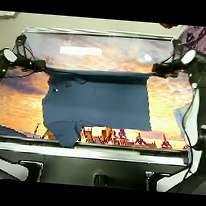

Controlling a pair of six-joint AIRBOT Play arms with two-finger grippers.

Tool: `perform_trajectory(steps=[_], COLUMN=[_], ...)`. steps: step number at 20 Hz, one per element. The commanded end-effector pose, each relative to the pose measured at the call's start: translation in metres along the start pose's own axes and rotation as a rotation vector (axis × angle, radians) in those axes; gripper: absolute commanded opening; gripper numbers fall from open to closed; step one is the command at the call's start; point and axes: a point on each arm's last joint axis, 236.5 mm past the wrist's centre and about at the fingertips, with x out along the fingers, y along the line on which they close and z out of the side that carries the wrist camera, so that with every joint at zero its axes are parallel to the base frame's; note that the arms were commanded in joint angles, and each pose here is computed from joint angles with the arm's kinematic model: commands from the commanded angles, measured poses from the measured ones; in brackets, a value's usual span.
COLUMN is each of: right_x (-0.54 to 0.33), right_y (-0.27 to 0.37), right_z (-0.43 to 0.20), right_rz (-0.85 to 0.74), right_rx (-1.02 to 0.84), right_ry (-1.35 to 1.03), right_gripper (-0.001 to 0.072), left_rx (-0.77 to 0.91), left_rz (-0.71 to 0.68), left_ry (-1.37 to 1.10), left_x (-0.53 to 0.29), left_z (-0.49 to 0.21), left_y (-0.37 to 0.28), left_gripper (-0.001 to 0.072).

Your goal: Fold the clothes and pants, and hang the long-sleeved shirts on hangers.

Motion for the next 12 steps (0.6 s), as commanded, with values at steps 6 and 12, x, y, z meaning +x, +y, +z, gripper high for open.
perform_trajectory(steps=[6, 12], right_x=[0.045, 0.051], right_y=[0.003, 0.0], right_z=[-0.064, -0.093], right_rz=[-0.031, -0.032], right_rx=[-0.04, -0.031], right_ry=[0.257, 0.379], right_gripper=[0.003, 0.003], left_rx=[-0.063, -0.088], left_rz=[0.004, -0.004], left_ry=[0.344, 0.557], left_x=[0.012, 0.004], left_z=[-0.079, -0.127], left_y=[0.003, -0.001], left_gripper=[0.0015, 0.0016])
